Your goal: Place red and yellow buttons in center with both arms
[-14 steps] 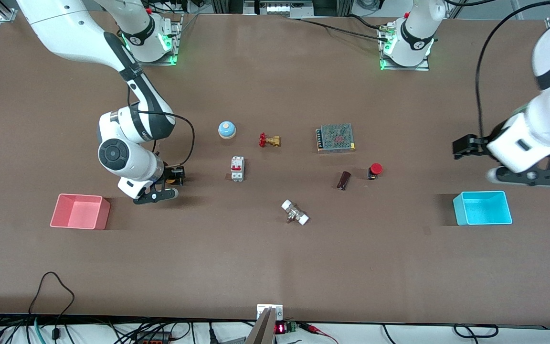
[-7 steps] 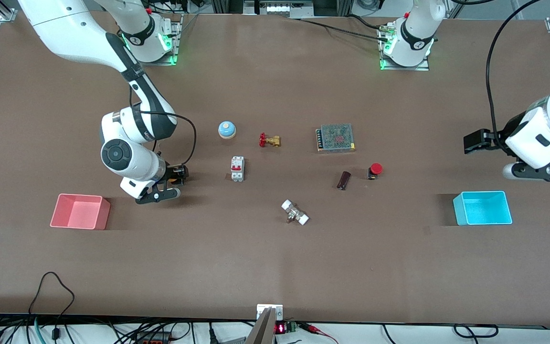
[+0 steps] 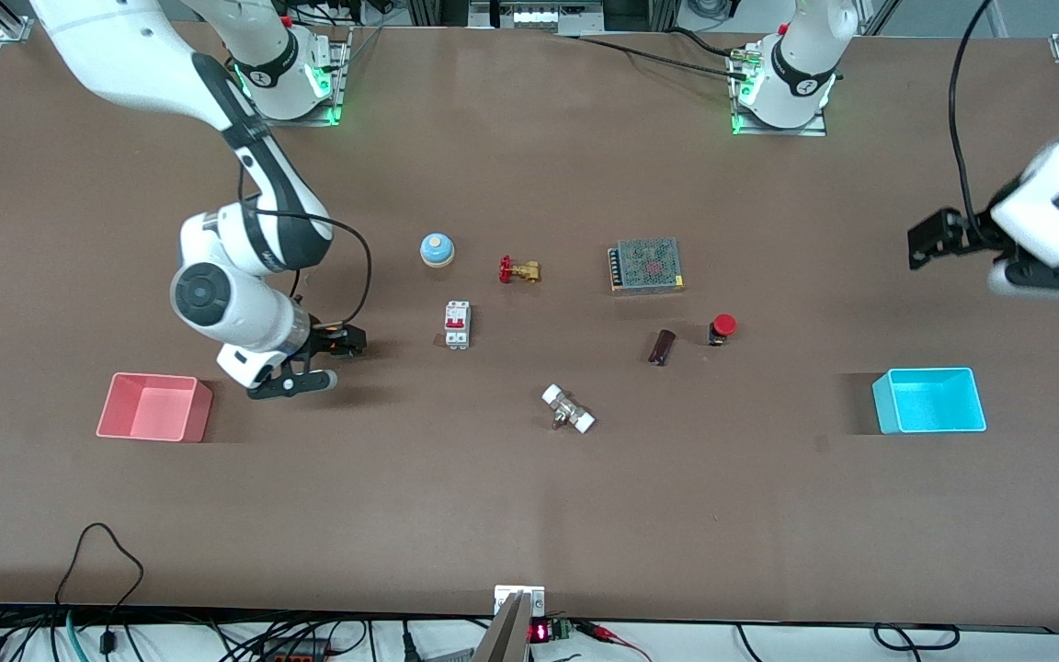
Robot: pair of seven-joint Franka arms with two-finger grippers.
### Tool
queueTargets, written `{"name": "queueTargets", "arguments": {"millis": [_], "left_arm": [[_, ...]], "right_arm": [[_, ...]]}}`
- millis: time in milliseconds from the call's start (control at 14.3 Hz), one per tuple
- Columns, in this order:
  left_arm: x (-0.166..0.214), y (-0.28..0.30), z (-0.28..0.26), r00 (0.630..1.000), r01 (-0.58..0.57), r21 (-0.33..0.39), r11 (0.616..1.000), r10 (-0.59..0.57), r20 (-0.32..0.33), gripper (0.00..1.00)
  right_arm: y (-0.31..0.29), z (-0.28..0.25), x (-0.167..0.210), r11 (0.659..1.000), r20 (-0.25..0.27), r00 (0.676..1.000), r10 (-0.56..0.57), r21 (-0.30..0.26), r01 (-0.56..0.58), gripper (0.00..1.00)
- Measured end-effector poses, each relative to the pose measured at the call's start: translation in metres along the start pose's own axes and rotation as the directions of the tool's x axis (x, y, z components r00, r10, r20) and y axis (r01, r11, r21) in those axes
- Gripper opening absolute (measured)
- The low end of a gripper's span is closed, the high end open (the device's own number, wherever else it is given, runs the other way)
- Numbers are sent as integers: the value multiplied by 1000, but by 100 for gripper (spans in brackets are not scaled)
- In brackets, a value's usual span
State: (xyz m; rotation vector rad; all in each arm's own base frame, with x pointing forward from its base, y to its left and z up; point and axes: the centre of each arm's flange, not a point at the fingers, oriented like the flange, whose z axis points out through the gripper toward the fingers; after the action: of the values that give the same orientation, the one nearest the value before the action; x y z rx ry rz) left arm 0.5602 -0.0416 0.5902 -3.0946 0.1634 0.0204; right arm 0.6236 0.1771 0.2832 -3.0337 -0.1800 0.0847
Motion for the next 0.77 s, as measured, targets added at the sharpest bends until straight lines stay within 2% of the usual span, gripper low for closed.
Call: {"name": "queueTargets", "arguments": {"millis": [210, 559, 769], "left_arm": [[-26, 10, -3, 1000, -17, -4, 1000, 17, -15, 100], [-23, 8, 3, 1000, -15, -8, 1000, 15, -6, 100], [-16, 9, 3, 1000, -18, -10, 1000, 18, 11, 100]], "right_arm": [[17, -87, 3, 999, -35, 999, 32, -5, -32, 100], [60, -200, -17, 994, -108, 989, 100, -25, -103, 100], [72, -253, -44, 990, -127, 987, 103, -81, -114, 100]]}}
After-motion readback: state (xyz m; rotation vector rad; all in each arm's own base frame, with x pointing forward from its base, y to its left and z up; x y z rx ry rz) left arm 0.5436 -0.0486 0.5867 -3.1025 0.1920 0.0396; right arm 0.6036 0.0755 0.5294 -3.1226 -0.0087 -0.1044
